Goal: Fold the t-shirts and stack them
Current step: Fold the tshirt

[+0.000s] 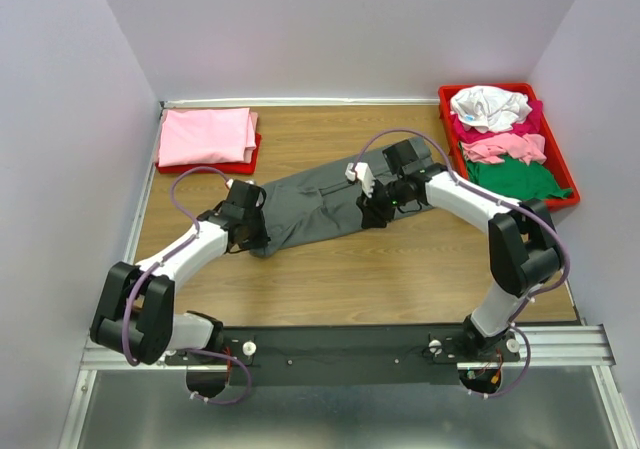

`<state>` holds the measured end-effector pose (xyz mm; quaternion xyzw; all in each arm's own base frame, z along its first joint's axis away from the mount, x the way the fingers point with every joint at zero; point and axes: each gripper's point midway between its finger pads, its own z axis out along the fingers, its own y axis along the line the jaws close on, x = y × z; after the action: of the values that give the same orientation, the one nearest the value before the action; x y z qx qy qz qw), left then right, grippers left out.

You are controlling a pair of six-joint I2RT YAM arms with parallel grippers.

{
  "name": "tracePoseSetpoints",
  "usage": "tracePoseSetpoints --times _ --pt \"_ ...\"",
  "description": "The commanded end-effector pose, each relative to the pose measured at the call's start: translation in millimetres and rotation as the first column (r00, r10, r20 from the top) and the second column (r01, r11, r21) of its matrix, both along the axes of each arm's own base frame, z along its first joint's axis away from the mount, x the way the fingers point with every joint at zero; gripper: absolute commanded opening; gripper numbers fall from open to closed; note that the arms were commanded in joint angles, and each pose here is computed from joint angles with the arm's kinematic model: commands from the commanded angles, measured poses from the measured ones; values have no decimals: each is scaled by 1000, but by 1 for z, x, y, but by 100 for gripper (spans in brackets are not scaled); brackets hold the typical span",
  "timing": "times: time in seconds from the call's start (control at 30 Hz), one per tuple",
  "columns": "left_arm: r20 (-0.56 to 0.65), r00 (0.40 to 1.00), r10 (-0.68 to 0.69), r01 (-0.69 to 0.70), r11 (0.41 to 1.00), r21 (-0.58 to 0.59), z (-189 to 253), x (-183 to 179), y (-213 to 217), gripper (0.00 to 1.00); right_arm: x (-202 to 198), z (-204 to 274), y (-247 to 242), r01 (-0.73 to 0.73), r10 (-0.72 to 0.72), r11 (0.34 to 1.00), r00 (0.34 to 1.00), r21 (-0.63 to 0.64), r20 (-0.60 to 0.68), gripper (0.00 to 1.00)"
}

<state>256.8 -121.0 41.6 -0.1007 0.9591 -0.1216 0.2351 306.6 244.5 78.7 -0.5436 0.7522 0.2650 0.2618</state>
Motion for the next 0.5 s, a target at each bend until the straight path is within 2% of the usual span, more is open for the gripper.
tracePoseSetpoints --times 0.0,0.13,0.27,0.47 --pt "53 998 -22 22 1000 -7 23 8 -4 0 -24 -18 -14 -111 110 993 994 -45 -16 48" --pt "54 998 -27 27 1000 -3 27 8 -2 0 -29 -21 -17 -173 175 984 984 -48 25 50" --pt "38 998 -49 49 999 -14 25 4 -4 0 -22 -28 -15 -167 172 982 984 -92 46 53" --pt "22 999 -44 44 999 8 26 1 8 0 -15 -37 -12 -165 177 975 982 -152 69 53"
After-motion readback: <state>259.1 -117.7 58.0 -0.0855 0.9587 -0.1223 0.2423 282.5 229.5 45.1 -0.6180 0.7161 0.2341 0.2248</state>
